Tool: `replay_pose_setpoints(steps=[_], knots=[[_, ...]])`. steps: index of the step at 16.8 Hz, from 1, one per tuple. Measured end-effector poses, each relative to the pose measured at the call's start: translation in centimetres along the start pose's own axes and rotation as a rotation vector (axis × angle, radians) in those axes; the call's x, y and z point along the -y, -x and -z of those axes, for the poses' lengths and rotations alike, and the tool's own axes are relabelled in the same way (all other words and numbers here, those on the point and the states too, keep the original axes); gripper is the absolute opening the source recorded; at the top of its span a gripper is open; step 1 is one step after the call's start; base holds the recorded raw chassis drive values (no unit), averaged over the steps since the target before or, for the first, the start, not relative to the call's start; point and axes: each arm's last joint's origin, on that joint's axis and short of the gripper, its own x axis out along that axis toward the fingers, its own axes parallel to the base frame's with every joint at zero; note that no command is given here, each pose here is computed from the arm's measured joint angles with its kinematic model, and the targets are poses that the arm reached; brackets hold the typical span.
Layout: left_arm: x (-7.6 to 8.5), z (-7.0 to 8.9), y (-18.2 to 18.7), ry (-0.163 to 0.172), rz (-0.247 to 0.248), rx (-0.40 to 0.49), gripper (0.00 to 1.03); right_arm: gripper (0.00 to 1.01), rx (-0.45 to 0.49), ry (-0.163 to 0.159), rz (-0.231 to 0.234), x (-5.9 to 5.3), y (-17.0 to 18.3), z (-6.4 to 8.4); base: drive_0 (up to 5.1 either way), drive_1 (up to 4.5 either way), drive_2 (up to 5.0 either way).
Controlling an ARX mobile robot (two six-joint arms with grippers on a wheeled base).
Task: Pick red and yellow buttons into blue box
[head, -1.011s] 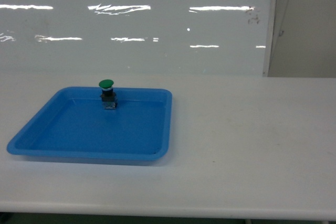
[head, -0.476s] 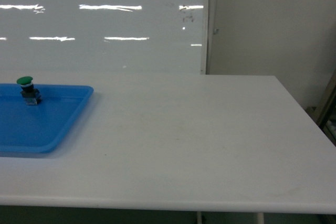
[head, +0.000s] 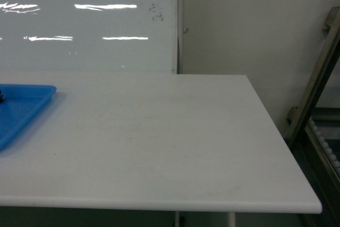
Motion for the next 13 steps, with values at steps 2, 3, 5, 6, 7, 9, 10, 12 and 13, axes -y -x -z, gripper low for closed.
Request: replay_pose_setpoints(steps=[2, 3, 5, 6, 7, 9, 10, 12, 13], knots=[[0.01, 0.0, 0.01, 0.0, 0.0, 0.0, 0.25, 0.29, 0.002, 0.0, 0.0, 0.0, 0.0, -0.01, 5.1, -2.32, -2.3], [0.0, 0.01, 0.0, 0.0, 0.0, -0.001, 0.25, 0.29, 0.0, 0.0, 0.0, 0.0, 0.0, 0.0, 5.0, -2.32, -2.3], [0.0, -0.03, 0.02, 0.0, 0.0, 0.002, 0.25, 0.29, 0.003, 0.0, 0.0, 0.0, 0.0, -0.02, 4.8, -3.55, -1.1], [0.0, 0.04, -0.02, -0.001, 0.0, -0.004, 0.25, 0.29, -0.004, 0.0, 0.0, -0.01, -0.02, 0.05, 4.6, -4.0, -0.6], [0.0, 0.06, -0.03, -0.001, 0.0, -0.005, 0.25, 0.29, 0.0, 0.0, 0.0, 0.0, -0.01, 0.02, 4.5, -4.04, -0.6], [0.0, 0.02, -0.01, 0.0, 0.0, -0.002, 0.25, 0.29, -0.002, 0.0, 0.0, 0.0, -0.01, 0.05, 4.5, -4.12, -0.7], [0.0, 0.0, -0.01, 0.0, 0.0, 0.0, 0.25, 0.29, 0.0, 0.0, 0.0, 0.0, -0.01, 0.02, 4.4, -4.15, -0.7], [0.0, 0.01, -0.01, 0.0, 0.0, -0.001, 0.25, 0.29, -0.002, 0.0, 0.0, 0.0, -0.01, 0.04, 4.6, -3.96, -0.6], [0.01, -0.01, 0.01, 0.0, 0.002, 0.001, 0.25, 0.29, 0.0, 0.0, 0.0, 0.0, -0.01, 0.03, 4.6, -4.0, -0.6]])
